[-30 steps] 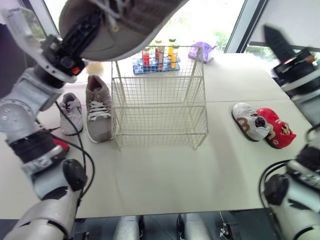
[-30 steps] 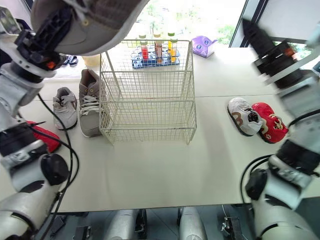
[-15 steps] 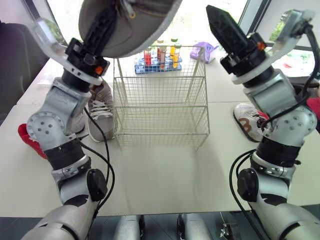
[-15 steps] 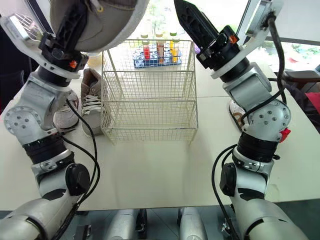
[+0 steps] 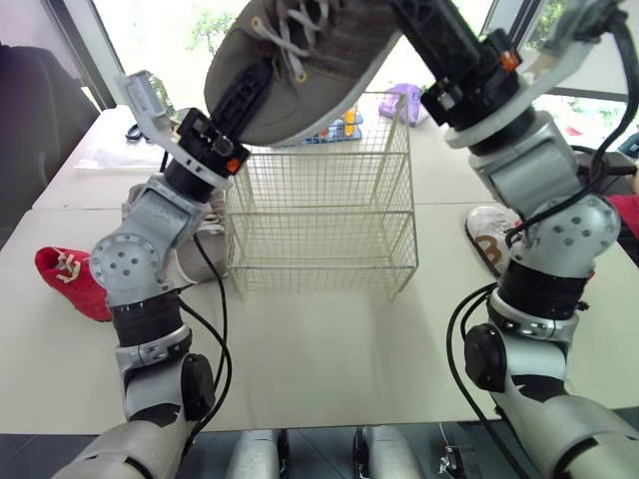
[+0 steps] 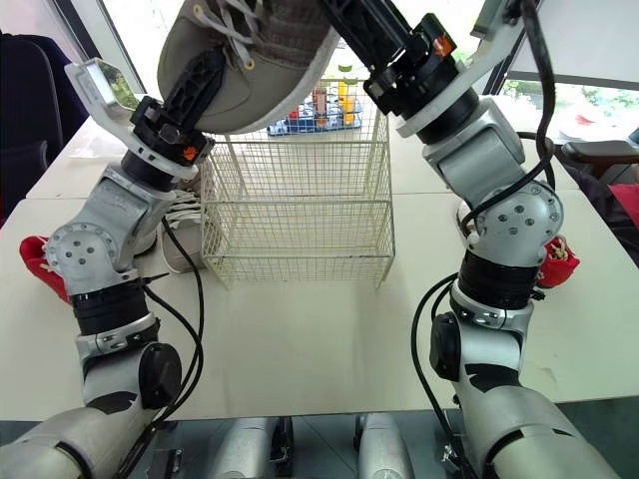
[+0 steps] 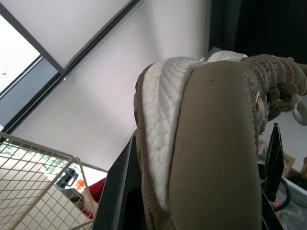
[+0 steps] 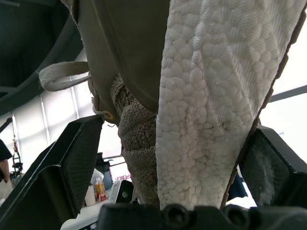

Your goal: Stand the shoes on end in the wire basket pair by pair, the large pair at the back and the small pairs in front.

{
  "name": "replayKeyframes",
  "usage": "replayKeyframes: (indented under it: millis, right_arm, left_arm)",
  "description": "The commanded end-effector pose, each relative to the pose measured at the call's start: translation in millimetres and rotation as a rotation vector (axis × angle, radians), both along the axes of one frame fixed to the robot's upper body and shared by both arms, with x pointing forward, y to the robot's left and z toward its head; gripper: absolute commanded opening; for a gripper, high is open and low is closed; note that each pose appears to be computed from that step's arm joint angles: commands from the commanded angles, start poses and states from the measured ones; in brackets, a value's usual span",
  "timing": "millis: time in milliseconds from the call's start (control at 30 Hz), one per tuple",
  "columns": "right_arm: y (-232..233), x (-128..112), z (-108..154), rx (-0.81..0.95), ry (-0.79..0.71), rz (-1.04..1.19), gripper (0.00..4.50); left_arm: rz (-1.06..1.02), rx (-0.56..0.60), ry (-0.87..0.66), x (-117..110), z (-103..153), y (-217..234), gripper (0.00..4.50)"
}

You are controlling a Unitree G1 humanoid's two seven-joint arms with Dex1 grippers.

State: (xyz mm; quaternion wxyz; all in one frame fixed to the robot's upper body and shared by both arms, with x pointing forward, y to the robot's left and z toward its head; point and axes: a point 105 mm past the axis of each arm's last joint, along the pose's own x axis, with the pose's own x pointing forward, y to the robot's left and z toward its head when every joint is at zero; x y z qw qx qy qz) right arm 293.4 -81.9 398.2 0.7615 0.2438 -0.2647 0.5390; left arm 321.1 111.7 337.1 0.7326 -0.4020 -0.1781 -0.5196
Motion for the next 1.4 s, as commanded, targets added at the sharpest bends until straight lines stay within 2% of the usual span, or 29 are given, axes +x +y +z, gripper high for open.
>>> replayKeyframes:
  millis: [33,167,200,233,300,333,367,467,600,700,800,900,1067,1267,1400]
  right_arm:
    - [4.3,-13.1,10.6,0.010,-0.062,0.019,3.58]
    - [4.3,-12.7,9.6,0.006,-0.061,0.012,1.87]
    - [4.3,-12.9,9.7,0.006,-0.062,0.012,1.65]
    - [4.1,-13.0,10.0,0.006,-0.064,0.011,1.62]
    - [1.9,-11.6,11.4,0.014,-0.064,0.000,1.62]
    - [0.0,-10.6,12.9,0.023,-0.064,-0.012,1.62]
    - [-2.5,-9.7,14.5,0.030,-0.067,-0.018,1.62]
    - [-13.8,-8.7,24.8,0.035,-0.131,-0.072,1.62]
    - [-38.9,-6.6,52.5,0.067,-0.292,-0.195,1.62]
    - [-53.4,9.0,67.2,-0.082,-0.382,-0.305,1.62]
    - [-70.2,25.2,73.8,-0.220,-0.421,-0.312,1.62]
    - [-74.1,40.9,67.8,-0.372,-0.451,-0.332,1.62]
    - [-74.1,54.6,58.1,-0.527,-0.455,-0.279,1.62]
    - [-66.3,65.3,43.4,-0.626,-0.433,-0.215,1.62]
    - [-56.0,73.9,21.0,-0.703,-0.387,-0.139,1.62]
  left_arm:
    - [0.003,0.025,-0.054,-8.3,5.4,-5.5,0.72]
    - [0.010,0.032,-0.051,-7.8,3.2,-5.6,0.72]
    - [0.011,0.034,-0.050,-7.8,2.9,-5.6,0.72]
    - [0.006,0.042,-0.049,-8.4,1.9,-6.3,0.72]
    - [-0.023,0.063,-0.062,-13.7,0.4,-8.3,1.76]
    - [-0.035,0.071,-0.070,-17.1,0.3,-8.5,2.07]
    - [-0.035,0.087,-0.078,-19.8,-0.2,-8.4,2.68]
    - [0.076,0.202,-0.078,-17.0,-6.7,-5.5,4.16]
    - [0.264,0.406,-0.118,-15.9,-12.1,-0.4,4.16]
    - [0.419,0.519,-0.149,-17.0,-10.9,8.6,4.16]
    - [0.514,0.544,-0.157,-22.6,-9.8,16.2,4.16]
    - [0.518,0.530,-0.157,-35.4,-11.1,13.3,4.16]
    - [0.556,0.500,-0.055,-48.1,-33.4,14.4,4.16]
    - [0.569,0.591,0.034,-59.2,-72.2,15.1,4.16]
    - [0.526,0.609,0.047,-64.2,-81.9,12.2,4.16]
